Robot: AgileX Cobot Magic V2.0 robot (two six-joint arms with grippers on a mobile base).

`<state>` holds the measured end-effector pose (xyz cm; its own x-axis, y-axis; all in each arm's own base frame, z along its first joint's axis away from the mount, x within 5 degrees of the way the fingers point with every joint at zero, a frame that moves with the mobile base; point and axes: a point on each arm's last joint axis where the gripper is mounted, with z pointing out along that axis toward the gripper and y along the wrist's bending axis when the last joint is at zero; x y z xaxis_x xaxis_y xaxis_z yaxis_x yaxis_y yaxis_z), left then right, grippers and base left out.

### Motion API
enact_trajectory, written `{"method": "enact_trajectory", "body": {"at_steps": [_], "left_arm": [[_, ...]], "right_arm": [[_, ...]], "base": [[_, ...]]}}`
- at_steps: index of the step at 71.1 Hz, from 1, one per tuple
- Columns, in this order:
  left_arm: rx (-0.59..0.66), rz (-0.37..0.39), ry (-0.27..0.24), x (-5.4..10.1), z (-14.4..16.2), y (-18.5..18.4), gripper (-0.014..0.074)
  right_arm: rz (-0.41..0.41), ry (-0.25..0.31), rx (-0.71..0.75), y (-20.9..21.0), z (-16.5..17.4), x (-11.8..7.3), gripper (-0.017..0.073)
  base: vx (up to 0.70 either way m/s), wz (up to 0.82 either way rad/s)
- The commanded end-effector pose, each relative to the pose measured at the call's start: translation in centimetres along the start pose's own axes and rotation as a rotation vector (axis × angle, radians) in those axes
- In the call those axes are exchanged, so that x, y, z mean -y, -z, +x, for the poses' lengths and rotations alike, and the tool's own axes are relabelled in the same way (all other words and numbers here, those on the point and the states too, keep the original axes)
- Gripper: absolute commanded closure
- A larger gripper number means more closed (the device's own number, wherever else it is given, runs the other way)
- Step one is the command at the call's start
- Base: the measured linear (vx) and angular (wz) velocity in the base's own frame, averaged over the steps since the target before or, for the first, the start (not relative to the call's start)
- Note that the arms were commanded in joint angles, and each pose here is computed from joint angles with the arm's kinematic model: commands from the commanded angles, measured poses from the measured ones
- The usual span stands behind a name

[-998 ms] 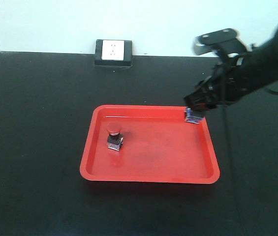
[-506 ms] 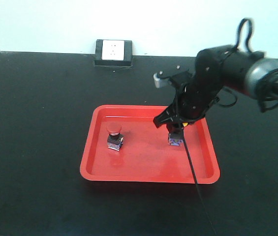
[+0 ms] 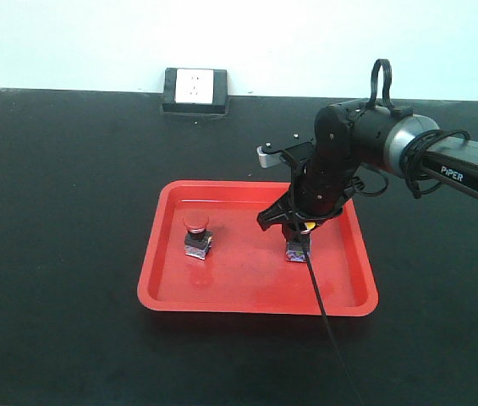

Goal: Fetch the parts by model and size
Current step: 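Lower the yellow-capped button into the tray beside the red one, then open the right gripper and raise it away from the tray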

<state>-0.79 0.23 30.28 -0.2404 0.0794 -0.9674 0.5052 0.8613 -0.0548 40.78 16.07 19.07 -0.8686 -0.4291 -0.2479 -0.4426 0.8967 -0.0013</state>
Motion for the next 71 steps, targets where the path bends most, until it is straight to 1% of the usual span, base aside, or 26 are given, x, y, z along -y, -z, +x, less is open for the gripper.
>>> {"method": "enact_trajectory", "body": {"at_steps": [1, 9, 15, 25, 31, 38, 40, 41, 44, 51, 61, 64, 71], "left_arm": [[0.095, 0.015, 0.004, 0.1, -1.0, 0.6, 0.0024], [0.095, 0.015, 0.004, 0.1, -1.0, 0.6, 0.0024], [0.095, 0.015, 0.004, 0.1, -1.0, 0.6, 0.0024], [0.095, 0.015, 0.004, 0.1, -1.0, 0.6, 0.0024], [0.095, 0.015, 0.004, 0.1, -1.0, 0.6, 0.0024], [0.095, 0.015, 0.004, 0.1, -1.0, 0.6, 0.0024], [0.095, 0.015, 0.004, 0.1, -1.0, 0.6, 0.0024], [0.095, 0.015, 0.004, 0.1, -1.0, 0.6, 0.0024], [0.095, 0.015, 0.004, 0.1, -1.0, 0.6, 0.0024], [0.095, 0.015, 0.004, 0.1, -1.0, 0.6, 0.0024], [0.095, 0.015, 0.004, 0.1, -1.0, 0.6, 0.0024], [0.095, 0.015, 0.004, 0.1, -1.0, 0.6, 0.0024], [0.095, 0.015, 0.004, 0.1, -1.0, 0.6, 0.0024]], "right_arm": [[0.018, -0.003, 0.112, 3.3, -1.0, 0.1, 0.0133], [0.022, -0.003, 0.132, 4.0, -1.1, 0.2, 0.0031], [0.025, -0.002, 0.160, 5.1, -1.1, 0.1, -0.0010], [0.041, -0.027, 0.252, 8.8, -1.0, 0.3, -0.0019], [0.063, -0.029, 0.343, 12.1, -0.6, 0.4, -0.0019], [0.083, -0.062, 0.444, 15.8, 0.3, 0.4, -0.0019], [0.091, -0.058, 0.477, 16.9, 0.7, 0.4, -0.0019], [0.095, -0.068, 0.488, 17.3, 1.0, 0.4, -0.0019], [0.109, -0.076, 0.532, 18.6, 1.9, 0.4, -0.0019], [0.133, -0.084, 0.617, 21.1, 4.4, 0.3, -0.0019], [0.134, -0.082, 0.717, 24.2, 8.9, -0.2, -0.0019], [0.135, -0.080, 0.732, 24.6, 10.1, -0.3, -0.0019], [0.136, -0.078, 0.815, 26.4, 13.5, -0.7, -0.0019]], "base": [[0.00, 0.00], [0.00, 0.00], [0.00, 0.00], [0.00, 0.00], [0.00, 0.00], [0.00, 0.00], [0.00, 0.00], [0.00, 0.00], [0.00, 0.00], [0.00, 0.00], [0.00, 0.00], [0.00, 0.00], [0.00, 0.00]]}}
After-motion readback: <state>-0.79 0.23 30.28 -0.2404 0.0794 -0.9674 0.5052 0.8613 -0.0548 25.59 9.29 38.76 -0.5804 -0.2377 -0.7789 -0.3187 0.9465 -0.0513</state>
